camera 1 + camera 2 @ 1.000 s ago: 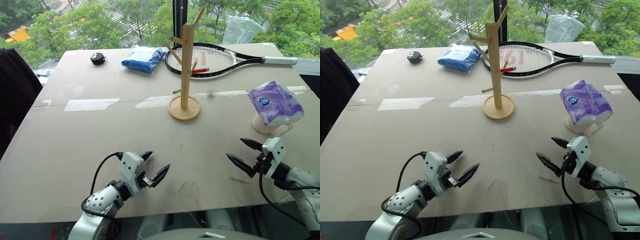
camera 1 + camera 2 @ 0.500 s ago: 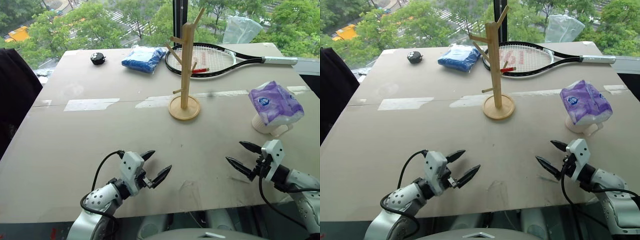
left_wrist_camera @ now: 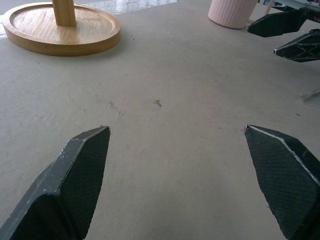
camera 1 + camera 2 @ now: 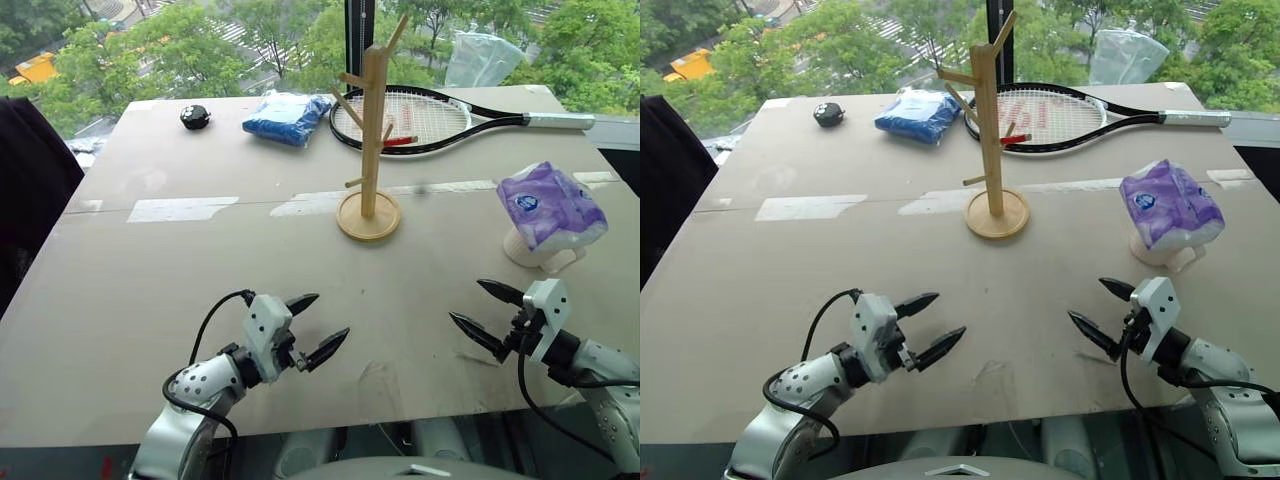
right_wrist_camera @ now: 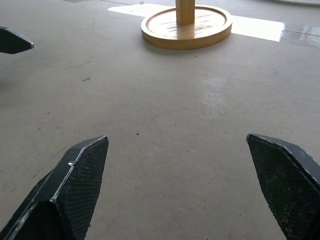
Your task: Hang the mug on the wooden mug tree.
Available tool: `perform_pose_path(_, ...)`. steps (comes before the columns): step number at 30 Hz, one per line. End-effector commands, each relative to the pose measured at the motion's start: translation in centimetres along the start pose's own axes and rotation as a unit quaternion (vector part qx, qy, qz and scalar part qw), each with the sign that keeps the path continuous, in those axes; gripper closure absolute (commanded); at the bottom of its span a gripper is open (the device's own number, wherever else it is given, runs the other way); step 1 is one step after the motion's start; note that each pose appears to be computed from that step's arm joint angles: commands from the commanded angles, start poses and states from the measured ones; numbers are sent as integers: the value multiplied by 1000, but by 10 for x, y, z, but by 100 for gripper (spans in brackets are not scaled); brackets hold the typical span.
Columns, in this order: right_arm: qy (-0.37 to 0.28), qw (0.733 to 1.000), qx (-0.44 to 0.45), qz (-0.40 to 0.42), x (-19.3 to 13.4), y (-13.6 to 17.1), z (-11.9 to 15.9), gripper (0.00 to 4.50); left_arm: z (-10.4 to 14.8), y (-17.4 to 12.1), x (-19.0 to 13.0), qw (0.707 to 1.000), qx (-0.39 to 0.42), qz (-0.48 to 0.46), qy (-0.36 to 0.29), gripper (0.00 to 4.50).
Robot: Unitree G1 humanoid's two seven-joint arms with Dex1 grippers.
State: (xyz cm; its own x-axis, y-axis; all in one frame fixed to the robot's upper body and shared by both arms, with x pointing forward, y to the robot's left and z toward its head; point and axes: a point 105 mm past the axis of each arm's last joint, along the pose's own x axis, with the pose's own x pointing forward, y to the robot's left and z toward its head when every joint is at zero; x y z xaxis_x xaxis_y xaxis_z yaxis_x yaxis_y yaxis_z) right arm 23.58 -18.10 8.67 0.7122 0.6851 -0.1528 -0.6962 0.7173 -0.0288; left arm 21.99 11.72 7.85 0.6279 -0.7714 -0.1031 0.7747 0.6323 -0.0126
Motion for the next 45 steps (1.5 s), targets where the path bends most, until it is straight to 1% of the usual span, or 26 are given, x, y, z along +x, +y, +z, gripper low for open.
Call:
perform_pose_path(1, -15, 1000, -10, -10, -4, 1, 10, 0, 6, -4, 3, 1000, 4, -19, -11, 8)
perform_pose_path(5, -4, 1000, -23, -21, -9, -1, 7, 0, 10, -2, 7, 999, 8, -27, -16, 8)
perform_pose_path(9, -22, 998, -38, -47, -18, -6, 23, 0, 26, -2, 17, 997, 30, -60, -34, 8)
perform_pose_path(11, -35, 996, -52, -63, -24, -8, 37, 0, 35, -3, 21, 995, 39, -80, -46, 8)
perform_pose_path(13, -54, 992, -79, -85, -32, -11, 57, 0, 47, -6, 24, 991, 46, -110, -60, 8)
perform_pose_path(15, -79, 986, -102, -108, -40, -13, 78, 0, 62, -10, 26, 984, 52, -151, -77, 8)
perform_pose_path(18, -99, 976, -141, -134, -49, -15, 104, 0, 83, -12, 29, 974, 65, -194, -98, 8)
perform_pose_path(21, -112, 961, -174, -185, -63, -30, 130, 0, 104, -15, 34, 962, 78, -234, -117, 8)
perform_pose_path(23, -106, 956, -179, -208, -68, -40, 137, 0, 111, -16, 36, 958, 82, -247, -121, 8)
perform_pose_path(28, -30, 950, -178, -256, -73, -80, 132, 0, 130, -23, 44, 946, 106, -275, -132, 8)
perform_pose_path(30, -17, 952, -161, -258, -71, -90, 130, 0, 134, -25, 47, 945, 114, -276, -136, 8)
perform_pose_path(33, 2, 947, -144, -287, -73, -110, 129, 0, 138, -26, 49, 943, 120, -276, -140, 8)
perform_pose_path(37, 30, 956, -69, -282, -69, -121, 115, 0, 139, -30, 48, 944, 122, -272, -142, 8)
perform_pose_path(39, 58, 955, -40, -288, -68, -126, 106, 0, 139, -32, 48, 944, 122, -269, -143, 8)
perform_pose_path(42, 75, 957, 21, -279, -63, -127, 97, 0, 141, -34, 47, 945, 121, -266, -145, 8)
perform_pose_path(44, 87, 959, 41, -266, -58, -125, 94, 0, 142, -34, 47, 946, 120, -263, -147, 8)
perform_pose_path(45, 93, 959, 44, -265, -57, -125, 93, 58, 143, -34, 47, 946, 121, -262, -147, 0)
